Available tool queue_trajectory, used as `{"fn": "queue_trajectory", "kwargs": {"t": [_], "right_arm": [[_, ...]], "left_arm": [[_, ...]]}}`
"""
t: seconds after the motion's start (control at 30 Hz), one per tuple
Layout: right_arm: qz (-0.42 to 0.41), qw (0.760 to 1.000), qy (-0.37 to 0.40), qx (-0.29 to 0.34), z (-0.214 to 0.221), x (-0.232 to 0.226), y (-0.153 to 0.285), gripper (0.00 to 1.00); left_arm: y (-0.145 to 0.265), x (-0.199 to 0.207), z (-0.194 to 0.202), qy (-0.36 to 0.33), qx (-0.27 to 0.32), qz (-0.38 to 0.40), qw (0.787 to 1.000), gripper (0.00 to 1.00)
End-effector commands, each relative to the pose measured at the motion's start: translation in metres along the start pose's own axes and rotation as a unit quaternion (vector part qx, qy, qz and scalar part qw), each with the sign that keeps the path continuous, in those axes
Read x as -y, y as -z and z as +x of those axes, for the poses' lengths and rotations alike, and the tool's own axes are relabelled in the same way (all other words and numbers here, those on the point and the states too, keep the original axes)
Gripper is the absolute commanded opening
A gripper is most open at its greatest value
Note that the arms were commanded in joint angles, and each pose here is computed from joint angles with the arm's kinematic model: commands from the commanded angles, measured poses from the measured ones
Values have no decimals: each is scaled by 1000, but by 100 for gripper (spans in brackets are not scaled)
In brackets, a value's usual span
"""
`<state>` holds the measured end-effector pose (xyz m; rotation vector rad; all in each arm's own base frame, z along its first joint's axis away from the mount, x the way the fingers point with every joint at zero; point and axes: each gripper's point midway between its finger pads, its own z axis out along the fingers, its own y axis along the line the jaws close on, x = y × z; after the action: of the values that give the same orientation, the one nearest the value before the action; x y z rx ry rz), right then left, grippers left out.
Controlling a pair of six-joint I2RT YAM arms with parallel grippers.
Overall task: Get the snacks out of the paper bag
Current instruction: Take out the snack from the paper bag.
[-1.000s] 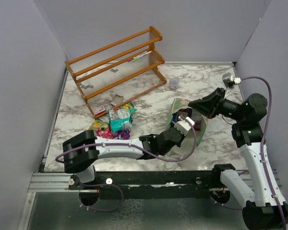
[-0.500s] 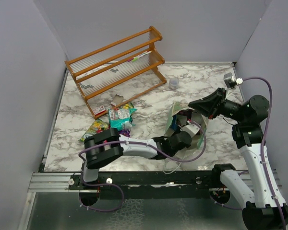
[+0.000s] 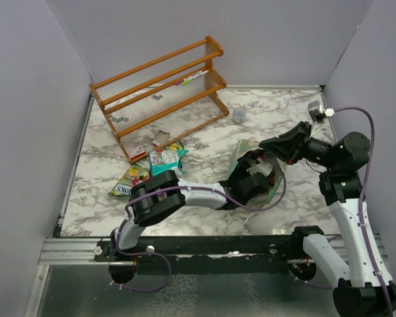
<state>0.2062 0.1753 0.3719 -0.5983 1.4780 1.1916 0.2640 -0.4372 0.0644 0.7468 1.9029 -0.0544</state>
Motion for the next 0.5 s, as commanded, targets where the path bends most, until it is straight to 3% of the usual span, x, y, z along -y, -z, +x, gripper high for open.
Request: {"fn": "queue_trajectory", "kwargs": {"t": [0.0,0.47], "right_arm": [[-15,1000,19,3,-3,-10,1,2],[-10,1000,18,-1,-2,-8,1,2]], "left_arm": [[-14,-14,-3,-5,-5,-37,999,51],[-66,-53,1,-22,-11,-105,994,58]]}}
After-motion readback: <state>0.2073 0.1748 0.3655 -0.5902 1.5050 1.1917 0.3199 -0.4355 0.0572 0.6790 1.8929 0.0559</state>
